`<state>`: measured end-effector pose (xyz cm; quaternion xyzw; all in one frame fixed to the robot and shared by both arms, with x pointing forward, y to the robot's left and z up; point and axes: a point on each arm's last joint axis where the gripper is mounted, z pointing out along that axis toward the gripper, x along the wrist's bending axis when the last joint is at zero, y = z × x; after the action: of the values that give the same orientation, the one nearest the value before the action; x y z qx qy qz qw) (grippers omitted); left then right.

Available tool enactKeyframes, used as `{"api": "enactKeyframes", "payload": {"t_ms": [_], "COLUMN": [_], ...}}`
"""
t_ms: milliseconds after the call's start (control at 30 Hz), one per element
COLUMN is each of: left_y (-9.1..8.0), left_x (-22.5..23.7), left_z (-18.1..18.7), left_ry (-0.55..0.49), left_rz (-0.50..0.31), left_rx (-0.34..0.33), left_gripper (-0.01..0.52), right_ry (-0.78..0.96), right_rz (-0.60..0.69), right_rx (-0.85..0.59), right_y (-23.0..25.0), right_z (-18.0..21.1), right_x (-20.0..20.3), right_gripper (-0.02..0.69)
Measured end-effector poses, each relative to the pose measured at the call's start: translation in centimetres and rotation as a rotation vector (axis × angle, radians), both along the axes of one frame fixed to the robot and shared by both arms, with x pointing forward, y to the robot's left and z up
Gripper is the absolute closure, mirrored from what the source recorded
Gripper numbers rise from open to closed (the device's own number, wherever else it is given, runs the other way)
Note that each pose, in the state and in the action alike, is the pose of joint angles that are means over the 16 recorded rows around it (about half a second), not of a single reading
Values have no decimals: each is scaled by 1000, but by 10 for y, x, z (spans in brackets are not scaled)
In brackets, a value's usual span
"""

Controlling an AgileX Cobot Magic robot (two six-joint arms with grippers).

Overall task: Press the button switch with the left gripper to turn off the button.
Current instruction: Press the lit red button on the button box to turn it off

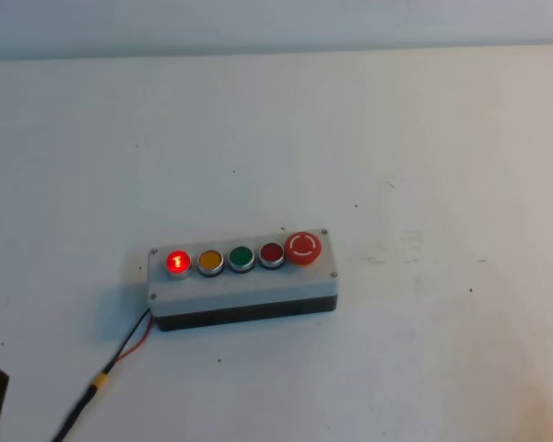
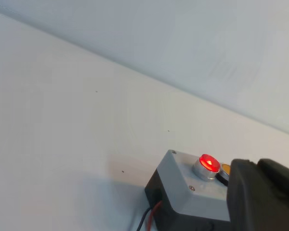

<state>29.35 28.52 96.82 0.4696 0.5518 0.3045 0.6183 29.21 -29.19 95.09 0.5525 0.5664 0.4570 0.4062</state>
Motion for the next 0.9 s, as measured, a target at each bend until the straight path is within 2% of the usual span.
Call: {"api": "enactKeyframes", "payload": {"t_ms": [267, 400, 500, 667, 900], "left_y": [0, -3, -6, -14, -24], "left_x": [0, 1, 3, 15, 60], "left_z": [3, 12, 26, 59, 106], "left_ry": [5, 53, 122, 302, 601], "left_rz": [0, -24, -54, -125, -238], "left_rx": [-30, -41, -22, 75, 316], "left_gripper": [516, 516, 516, 516, 516], "right_ry": [0, 0, 0, 0, 0], "right_rz": [0, 0, 0, 0, 0], "right_rx": [0, 0, 0, 0, 0], "right_y": [0, 0, 0, 0, 0], "right_z": [0, 0, 0, 0, 0], "right_x": [0, 0, 0, 0, 0], "right_gripper": [681, 681, 681, 681, 681]}}
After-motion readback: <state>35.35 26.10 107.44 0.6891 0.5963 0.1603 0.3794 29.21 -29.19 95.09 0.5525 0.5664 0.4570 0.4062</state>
